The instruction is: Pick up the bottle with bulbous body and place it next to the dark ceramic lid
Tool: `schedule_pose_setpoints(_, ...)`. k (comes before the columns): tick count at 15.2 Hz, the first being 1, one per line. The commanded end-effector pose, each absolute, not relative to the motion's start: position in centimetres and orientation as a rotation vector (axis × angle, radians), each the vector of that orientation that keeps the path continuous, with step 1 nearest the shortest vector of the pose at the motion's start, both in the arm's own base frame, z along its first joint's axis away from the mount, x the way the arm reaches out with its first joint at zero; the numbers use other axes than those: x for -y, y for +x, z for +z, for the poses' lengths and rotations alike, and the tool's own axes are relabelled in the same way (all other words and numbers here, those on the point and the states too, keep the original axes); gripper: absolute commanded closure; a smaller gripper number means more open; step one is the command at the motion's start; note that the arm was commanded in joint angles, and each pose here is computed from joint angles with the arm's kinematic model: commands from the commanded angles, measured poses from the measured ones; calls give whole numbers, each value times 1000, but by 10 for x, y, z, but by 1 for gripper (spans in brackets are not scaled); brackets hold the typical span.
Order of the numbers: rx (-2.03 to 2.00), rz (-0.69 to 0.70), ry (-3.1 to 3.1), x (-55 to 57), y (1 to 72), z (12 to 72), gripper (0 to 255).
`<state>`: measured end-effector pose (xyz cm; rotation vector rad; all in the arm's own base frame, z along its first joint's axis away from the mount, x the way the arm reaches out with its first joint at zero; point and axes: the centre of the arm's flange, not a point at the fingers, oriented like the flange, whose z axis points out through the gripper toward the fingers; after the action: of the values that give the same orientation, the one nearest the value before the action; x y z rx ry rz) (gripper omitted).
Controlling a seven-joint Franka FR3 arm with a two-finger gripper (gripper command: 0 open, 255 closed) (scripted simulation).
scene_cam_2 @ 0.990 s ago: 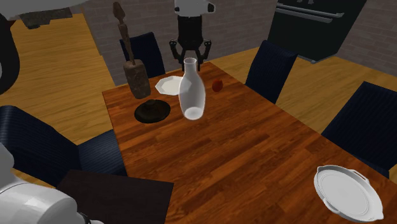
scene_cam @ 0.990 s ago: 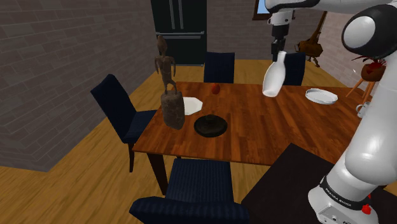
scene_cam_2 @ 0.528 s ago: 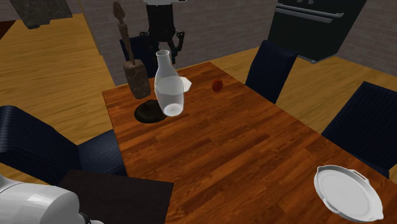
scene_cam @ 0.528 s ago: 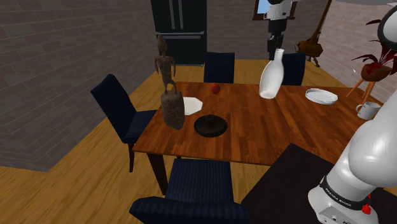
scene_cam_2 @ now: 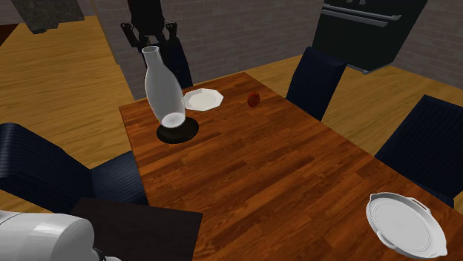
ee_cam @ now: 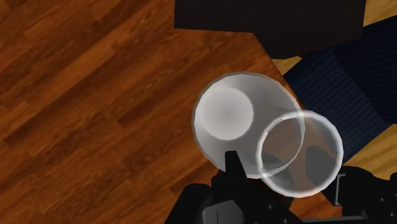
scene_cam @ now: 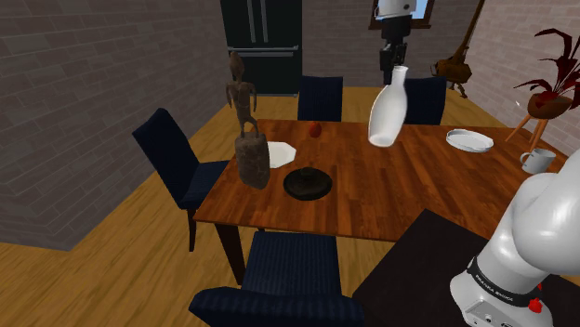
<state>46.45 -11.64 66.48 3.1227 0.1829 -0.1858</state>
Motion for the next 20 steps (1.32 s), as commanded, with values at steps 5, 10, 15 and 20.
schedule_pose_setpoints(5,-180,-186,3123,42,450,689,255)
schedule_pose_setpoints(10,-180,-186,3123,24,447,674,255)
schedule_pose_setpoints(15,-180,-186,3123,24,447,648,255)
schedule_pose_setpoints(20,-180,-186,3123,24,447,621,255)
